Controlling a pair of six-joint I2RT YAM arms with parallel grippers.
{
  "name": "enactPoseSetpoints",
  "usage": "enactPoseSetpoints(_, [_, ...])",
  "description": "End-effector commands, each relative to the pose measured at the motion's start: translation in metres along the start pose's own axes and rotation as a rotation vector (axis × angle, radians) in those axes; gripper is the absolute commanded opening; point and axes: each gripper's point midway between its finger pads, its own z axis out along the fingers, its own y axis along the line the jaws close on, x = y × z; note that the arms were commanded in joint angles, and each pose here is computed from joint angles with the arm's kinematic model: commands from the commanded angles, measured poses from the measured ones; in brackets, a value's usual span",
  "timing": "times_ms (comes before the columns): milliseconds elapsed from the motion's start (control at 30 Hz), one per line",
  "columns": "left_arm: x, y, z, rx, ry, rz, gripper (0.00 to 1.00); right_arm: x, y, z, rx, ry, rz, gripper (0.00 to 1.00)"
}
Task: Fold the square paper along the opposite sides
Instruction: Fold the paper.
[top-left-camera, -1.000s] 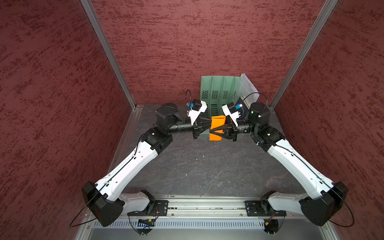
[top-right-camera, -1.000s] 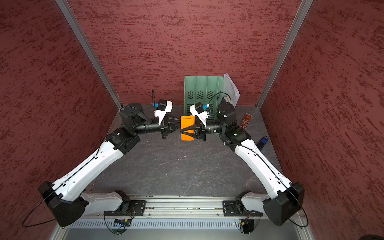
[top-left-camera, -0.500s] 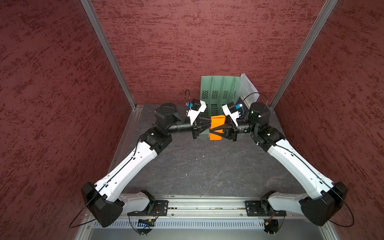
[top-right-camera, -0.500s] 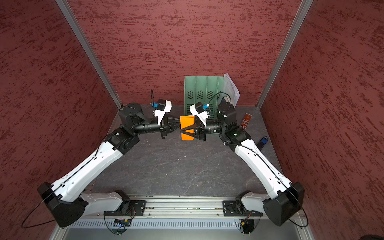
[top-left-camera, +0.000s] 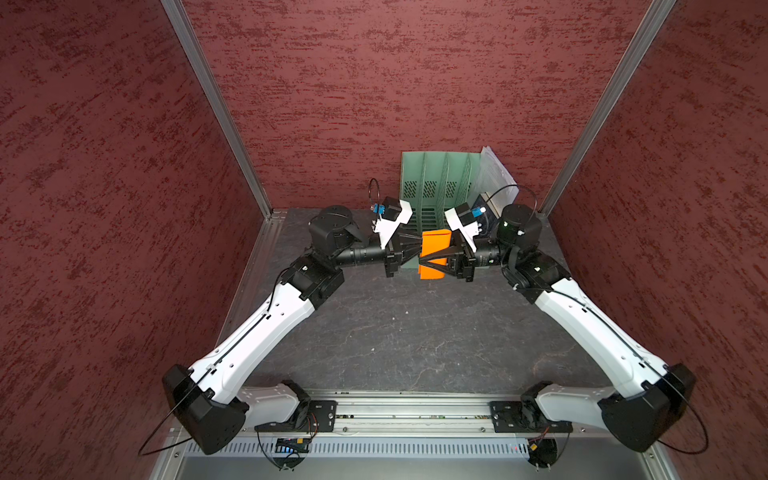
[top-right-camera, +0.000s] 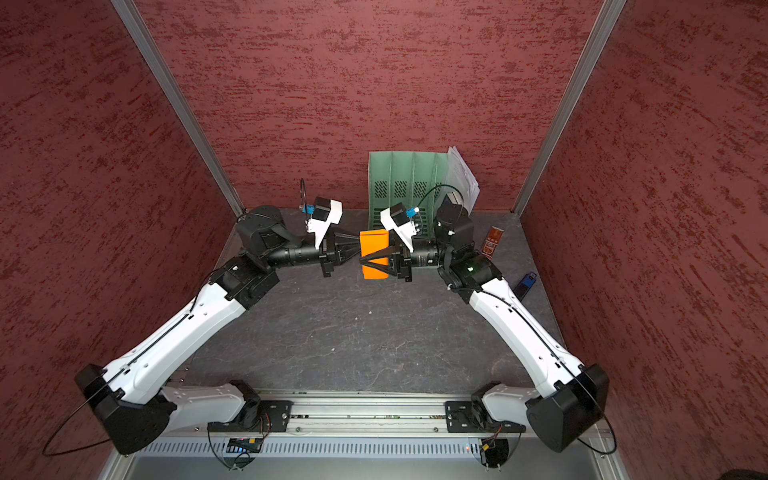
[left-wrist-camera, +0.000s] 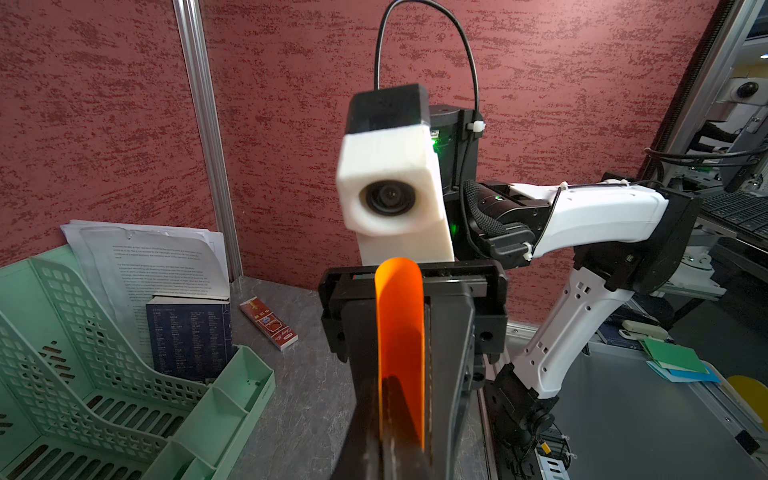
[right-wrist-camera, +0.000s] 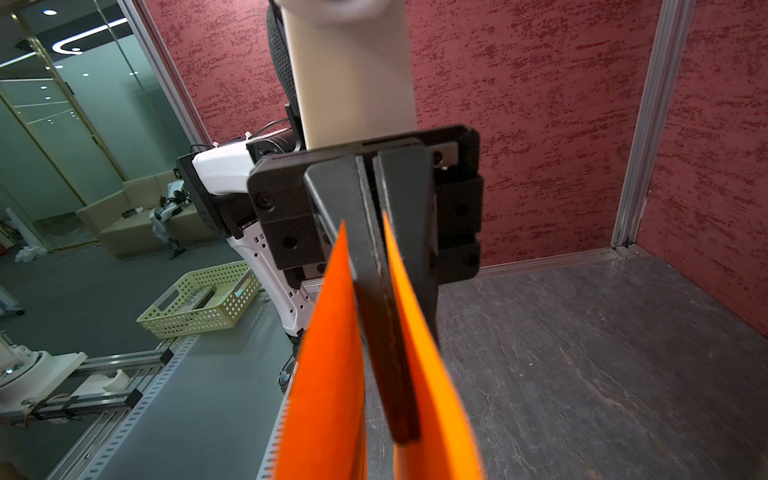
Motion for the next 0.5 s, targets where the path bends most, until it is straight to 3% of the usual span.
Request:
enactPoseSetpoints(0, [-0.0035, 0.0009, 0.0005, 0.005, -0.016, 0.009, 0.0, -0.0104, 0.0075, 0.0024, -0.027, -0.015, -0.034, 0.2])
enactPoseSetpoints(467, [0.0022, 0.0027, 0.0015, 0.004, -0.008, -0.003, 0.0, -0.0124, 0.0098, 0.0016, -0.029, -0.02, -0.042, 0.2])
